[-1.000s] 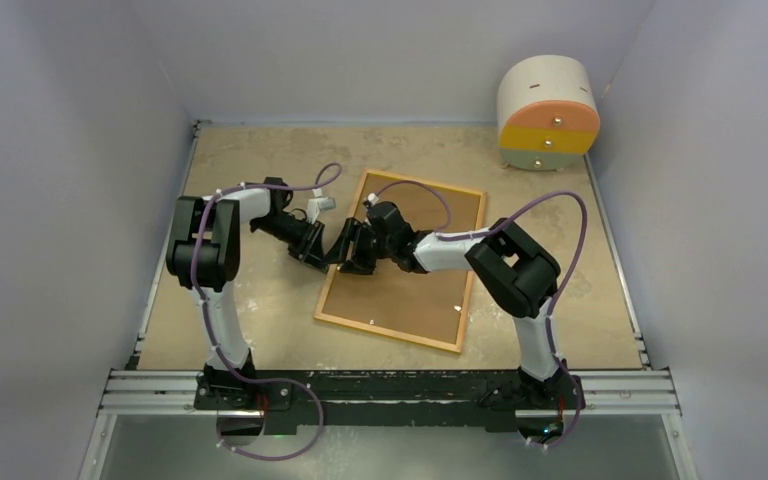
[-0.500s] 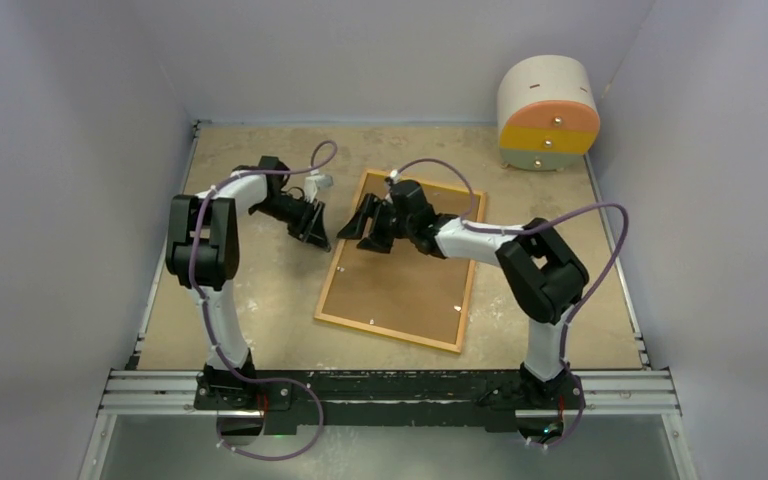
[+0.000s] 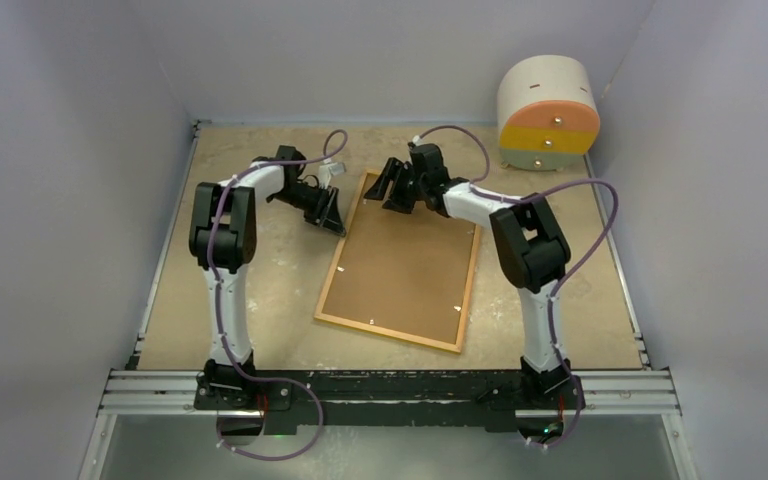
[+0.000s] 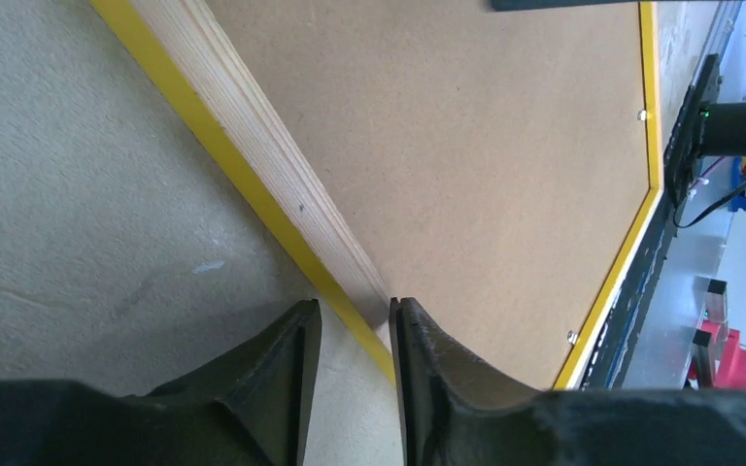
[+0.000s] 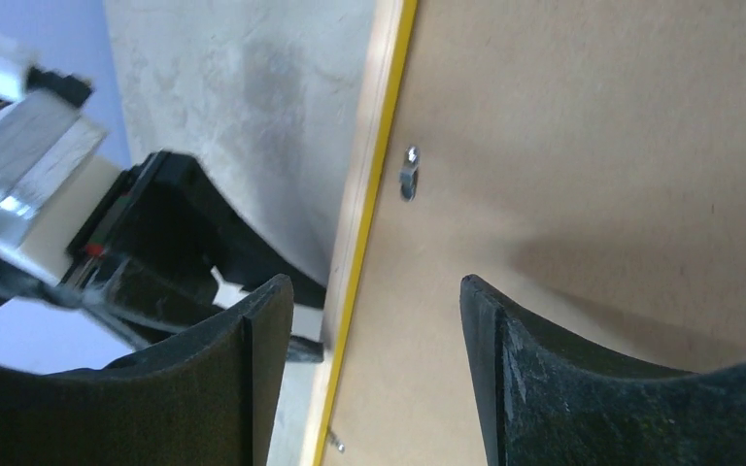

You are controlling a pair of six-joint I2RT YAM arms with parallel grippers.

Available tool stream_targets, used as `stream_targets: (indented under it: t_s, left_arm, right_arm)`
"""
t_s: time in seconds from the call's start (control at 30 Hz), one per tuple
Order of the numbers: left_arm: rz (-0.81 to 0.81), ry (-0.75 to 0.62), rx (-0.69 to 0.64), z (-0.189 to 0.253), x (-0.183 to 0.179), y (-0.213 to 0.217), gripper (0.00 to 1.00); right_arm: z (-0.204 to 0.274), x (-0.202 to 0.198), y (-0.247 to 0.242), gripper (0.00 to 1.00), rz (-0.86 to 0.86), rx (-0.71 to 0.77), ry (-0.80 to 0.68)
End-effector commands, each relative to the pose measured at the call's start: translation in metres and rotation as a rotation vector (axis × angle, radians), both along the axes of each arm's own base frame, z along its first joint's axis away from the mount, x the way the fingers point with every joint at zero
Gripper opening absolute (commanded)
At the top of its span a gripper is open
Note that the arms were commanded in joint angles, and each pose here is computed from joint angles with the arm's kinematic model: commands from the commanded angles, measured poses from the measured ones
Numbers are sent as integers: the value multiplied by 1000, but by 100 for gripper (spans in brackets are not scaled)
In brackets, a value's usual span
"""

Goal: Put the photo into the frame
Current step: Install the photo frame at the center of the board.

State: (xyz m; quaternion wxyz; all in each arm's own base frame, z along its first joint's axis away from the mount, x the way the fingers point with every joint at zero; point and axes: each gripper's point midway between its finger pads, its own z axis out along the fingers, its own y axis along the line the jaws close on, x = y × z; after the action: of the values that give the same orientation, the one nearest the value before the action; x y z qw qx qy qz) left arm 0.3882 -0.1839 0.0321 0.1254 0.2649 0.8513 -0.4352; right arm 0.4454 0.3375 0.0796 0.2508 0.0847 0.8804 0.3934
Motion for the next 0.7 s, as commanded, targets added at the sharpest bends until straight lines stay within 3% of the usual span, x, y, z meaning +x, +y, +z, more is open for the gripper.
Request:
stream_targets:
  t_s: [0.0,0.17,0.67]
  left_arm:
    - [1,-38,3,2,13,-2,32]
    - [-6,-30,7,-5,9,-1,23]
    - [-16,-17,28,-15,-3,3,19]
  right_arm:
    - [-16,16,6,65,26,-41,4]
    - [-30,33,16,63,28,-29,14]
    - [-47,39,34,58,53,26,33]
